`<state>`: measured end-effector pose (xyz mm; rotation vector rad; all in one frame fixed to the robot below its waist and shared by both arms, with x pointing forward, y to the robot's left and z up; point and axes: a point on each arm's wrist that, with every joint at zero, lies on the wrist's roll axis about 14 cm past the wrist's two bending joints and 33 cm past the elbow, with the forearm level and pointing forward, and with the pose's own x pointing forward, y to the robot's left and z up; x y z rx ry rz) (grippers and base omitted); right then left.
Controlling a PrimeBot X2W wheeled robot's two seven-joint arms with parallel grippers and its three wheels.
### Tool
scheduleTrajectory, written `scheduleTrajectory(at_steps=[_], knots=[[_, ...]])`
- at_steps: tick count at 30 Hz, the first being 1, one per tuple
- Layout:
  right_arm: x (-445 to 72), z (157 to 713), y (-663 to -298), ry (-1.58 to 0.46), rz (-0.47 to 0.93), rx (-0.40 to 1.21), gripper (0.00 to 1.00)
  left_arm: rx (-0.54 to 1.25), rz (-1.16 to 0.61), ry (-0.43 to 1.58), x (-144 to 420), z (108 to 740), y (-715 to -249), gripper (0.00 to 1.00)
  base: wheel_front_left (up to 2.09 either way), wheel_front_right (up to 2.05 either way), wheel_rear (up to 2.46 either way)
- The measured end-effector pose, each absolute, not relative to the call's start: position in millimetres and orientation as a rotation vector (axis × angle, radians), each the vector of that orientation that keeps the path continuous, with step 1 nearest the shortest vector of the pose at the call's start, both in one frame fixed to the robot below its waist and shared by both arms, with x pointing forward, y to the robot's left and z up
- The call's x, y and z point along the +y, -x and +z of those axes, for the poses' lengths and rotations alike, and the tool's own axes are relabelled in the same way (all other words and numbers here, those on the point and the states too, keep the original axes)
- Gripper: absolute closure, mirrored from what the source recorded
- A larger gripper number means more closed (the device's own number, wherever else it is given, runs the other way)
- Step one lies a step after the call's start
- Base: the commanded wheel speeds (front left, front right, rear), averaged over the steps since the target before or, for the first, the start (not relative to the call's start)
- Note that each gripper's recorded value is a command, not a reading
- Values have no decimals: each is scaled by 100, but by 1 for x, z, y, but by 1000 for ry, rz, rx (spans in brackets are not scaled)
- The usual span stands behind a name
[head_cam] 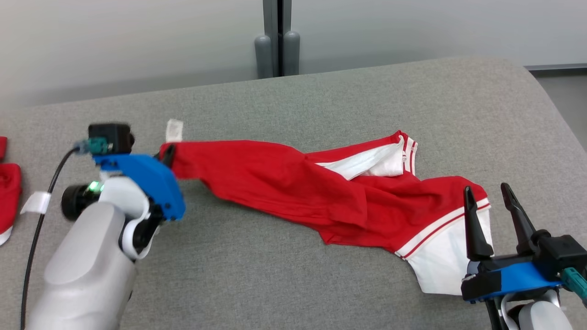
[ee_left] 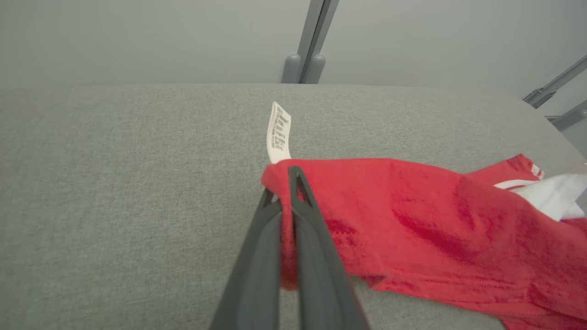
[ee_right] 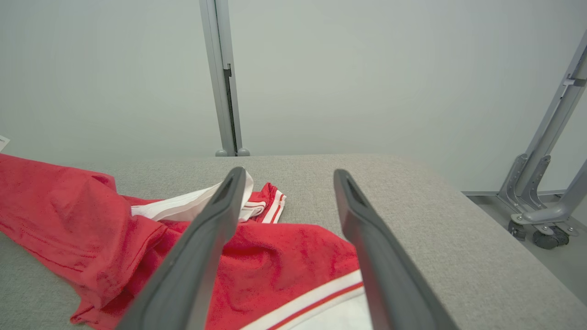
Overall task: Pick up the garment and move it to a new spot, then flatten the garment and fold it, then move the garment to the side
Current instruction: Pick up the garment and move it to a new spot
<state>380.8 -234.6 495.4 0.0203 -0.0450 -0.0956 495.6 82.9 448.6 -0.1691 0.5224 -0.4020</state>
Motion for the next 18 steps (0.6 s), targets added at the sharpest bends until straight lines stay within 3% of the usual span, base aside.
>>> scheduleTrajectory(at_steps=[5,12,13,14,15,18], knots=[[-233,488,-387,-20,-91,-24,0,597,-296,149,112,406,-488,100,0,0,0],[-230,482,-394,-20,-79,-9,0,581,-270,152,116,396,-487,100,0,0,0],[-229,482,-394,-21,-77,-10,0,560,-271,150,116,400,-489,82,0,0,0],[-228,483,-395,-22,-74,-12,0,542,-274,148,115,403,-490,57,0,0,0],[-227,484,-396,-23,-71,-14,0,518,-274,150,114,407,-491,0,0,0,0],[-224,485,-397,-24,-62,-17,0,444,-274,145,113,422,-495,0,0,0,0]])
